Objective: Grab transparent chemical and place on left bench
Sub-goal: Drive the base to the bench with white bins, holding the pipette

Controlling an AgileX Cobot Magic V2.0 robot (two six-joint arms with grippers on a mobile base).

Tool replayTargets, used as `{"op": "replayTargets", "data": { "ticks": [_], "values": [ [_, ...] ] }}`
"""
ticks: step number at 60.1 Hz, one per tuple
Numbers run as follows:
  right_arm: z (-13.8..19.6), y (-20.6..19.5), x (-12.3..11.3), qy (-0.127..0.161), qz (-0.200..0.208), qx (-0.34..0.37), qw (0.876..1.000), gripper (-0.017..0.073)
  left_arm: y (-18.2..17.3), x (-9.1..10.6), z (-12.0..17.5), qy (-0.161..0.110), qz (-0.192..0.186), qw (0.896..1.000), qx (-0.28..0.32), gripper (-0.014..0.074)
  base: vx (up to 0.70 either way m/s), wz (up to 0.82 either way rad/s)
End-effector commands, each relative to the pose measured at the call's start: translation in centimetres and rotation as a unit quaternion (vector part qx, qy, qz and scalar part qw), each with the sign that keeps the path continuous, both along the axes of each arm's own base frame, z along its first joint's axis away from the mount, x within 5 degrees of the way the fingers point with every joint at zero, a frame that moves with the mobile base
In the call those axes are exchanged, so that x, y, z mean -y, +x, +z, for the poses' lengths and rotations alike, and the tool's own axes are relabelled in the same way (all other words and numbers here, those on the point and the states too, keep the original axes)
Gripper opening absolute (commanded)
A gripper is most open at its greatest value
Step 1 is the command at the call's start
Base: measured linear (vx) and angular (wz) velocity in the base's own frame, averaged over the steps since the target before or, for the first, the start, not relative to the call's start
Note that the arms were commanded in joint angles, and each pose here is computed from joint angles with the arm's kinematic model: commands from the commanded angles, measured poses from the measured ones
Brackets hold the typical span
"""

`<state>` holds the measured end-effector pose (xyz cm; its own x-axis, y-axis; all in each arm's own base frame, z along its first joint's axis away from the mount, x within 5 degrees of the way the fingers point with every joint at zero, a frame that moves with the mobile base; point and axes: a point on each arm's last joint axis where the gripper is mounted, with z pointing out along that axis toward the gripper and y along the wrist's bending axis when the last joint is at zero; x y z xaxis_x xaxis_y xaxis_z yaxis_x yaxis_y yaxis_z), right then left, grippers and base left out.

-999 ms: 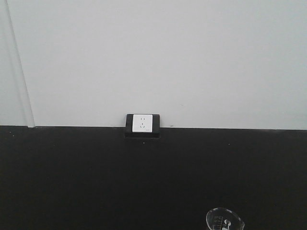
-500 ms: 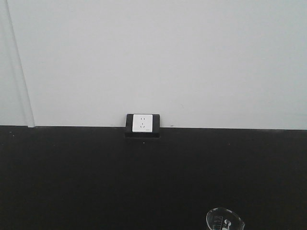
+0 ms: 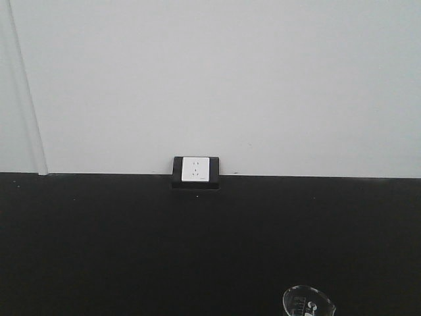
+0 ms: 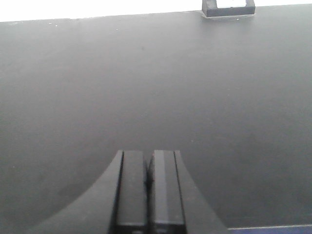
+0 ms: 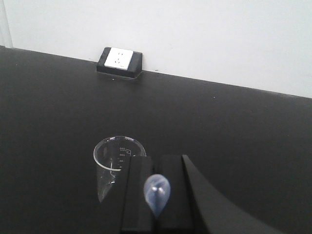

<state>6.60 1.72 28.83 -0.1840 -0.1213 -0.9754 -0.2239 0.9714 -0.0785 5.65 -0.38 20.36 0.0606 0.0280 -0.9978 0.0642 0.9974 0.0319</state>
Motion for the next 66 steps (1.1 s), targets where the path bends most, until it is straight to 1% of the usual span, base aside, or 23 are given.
{"op": "replayTargets", "data": {
  "ticks": [1, 40, 66],
  "values": [
    [1.27, 0.14, 0.12, 0.007, -0.008, 0.038, 0.999, -0.0001, -0.15, -0.02, 0.27, -0.007, 0.000, 0.999, 0.040, -0.0003, 0.00, 0.00],
    [1.22, 0.13, 0.10, 0.007, -0.007, 0.035, 0.999, -0.0001, -0.15, -0.02, 0.27, -0.007, 0.000, 0.999, 0.040, -0.0003, -0.01, 0.01],
    [1.22, 0.13, 0.10, 0.007, -0.007, 0.035, 0.999, -0.0001, -0.15, -0.02, 0.27, -0.007, 0.000, 0.999, 0.040, -0.0003, -0.15, 0.05]
  ]
}}
